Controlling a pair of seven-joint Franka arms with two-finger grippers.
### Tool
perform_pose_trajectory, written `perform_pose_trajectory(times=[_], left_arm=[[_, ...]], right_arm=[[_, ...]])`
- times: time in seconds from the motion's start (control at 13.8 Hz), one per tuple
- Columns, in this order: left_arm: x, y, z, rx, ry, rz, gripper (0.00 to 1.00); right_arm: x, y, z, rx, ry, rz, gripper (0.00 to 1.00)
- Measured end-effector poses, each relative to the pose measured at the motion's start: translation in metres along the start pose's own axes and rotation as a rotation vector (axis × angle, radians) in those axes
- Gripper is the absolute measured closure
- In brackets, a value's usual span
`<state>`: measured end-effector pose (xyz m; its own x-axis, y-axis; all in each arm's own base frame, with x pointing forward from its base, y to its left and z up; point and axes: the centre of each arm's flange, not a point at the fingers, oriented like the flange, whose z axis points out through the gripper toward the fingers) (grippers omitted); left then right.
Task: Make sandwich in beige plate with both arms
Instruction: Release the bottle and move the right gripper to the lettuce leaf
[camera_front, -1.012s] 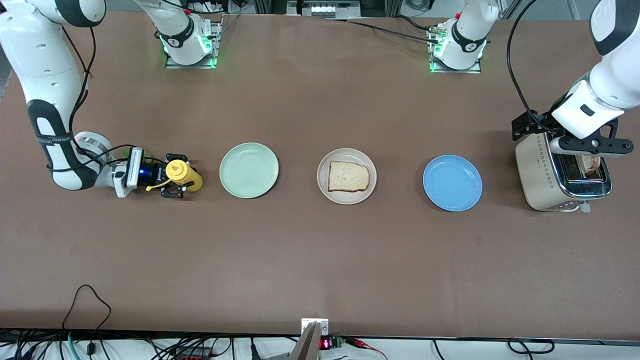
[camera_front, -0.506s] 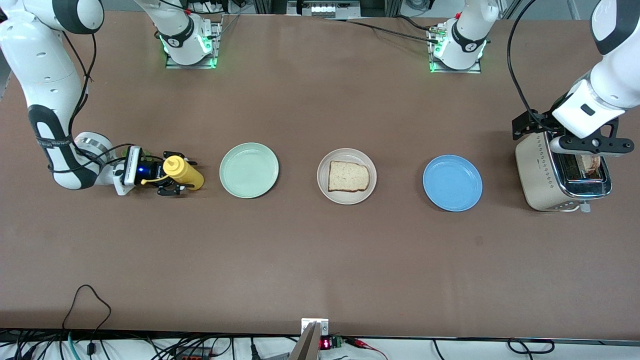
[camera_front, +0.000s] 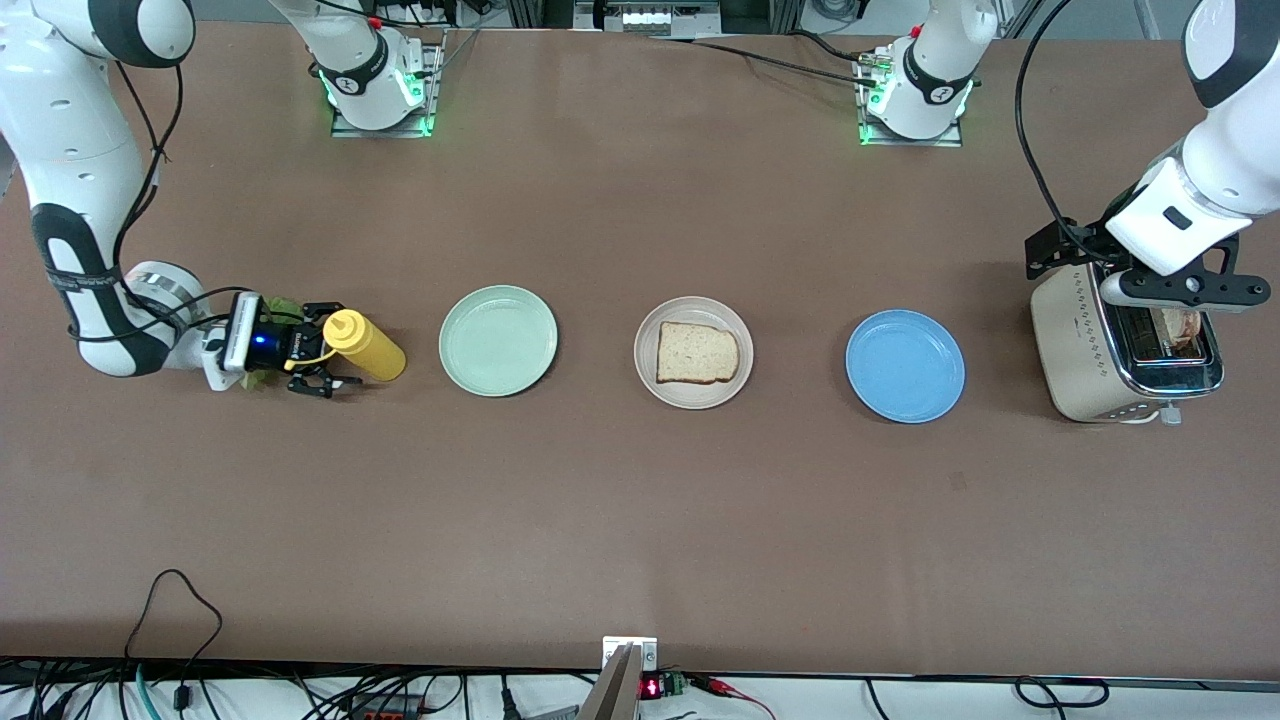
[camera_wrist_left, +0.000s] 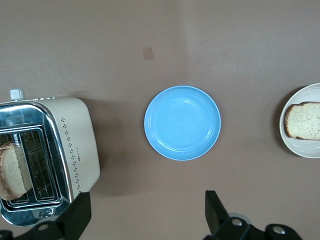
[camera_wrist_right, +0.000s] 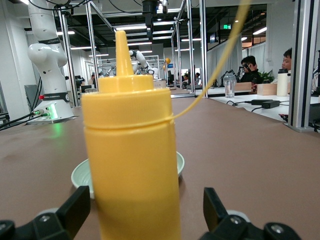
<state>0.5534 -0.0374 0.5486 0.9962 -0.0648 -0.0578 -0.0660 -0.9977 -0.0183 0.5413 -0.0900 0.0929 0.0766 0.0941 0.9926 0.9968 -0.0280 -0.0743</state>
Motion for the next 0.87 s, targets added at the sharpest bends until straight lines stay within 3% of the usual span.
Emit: perform_pose_trajectory(times=[0.22, 0.43, 0.65, 0.87], left_arm=[[-0.002, 0.018, 0.0, 0.002, -0.008, 0.03, 0.0], [-0.002, 0.018, -0.001, 0.003, -0.01, 0.03, 0.0], [-0.002, 0.018, -0.001, 0.002, -0.009, 0.03, 0.0], [-0.002, 0.018, -0.001, 0.003, -0.009, 0.03, 0.0]], right_arm=[[0.013, 0.005, -0.038, 0.044, -0.057, 0.032, 0.0], [0.041, 0.013, -0.074, 0.067, -0.173, 0.122, 0.0], [0.094, 0.016, -0.12, 0.024, -0.385, 0.27, 0.0], [0.156, 0.02, -0.143, -0.067, -0.611, 0.431, 0.0]])
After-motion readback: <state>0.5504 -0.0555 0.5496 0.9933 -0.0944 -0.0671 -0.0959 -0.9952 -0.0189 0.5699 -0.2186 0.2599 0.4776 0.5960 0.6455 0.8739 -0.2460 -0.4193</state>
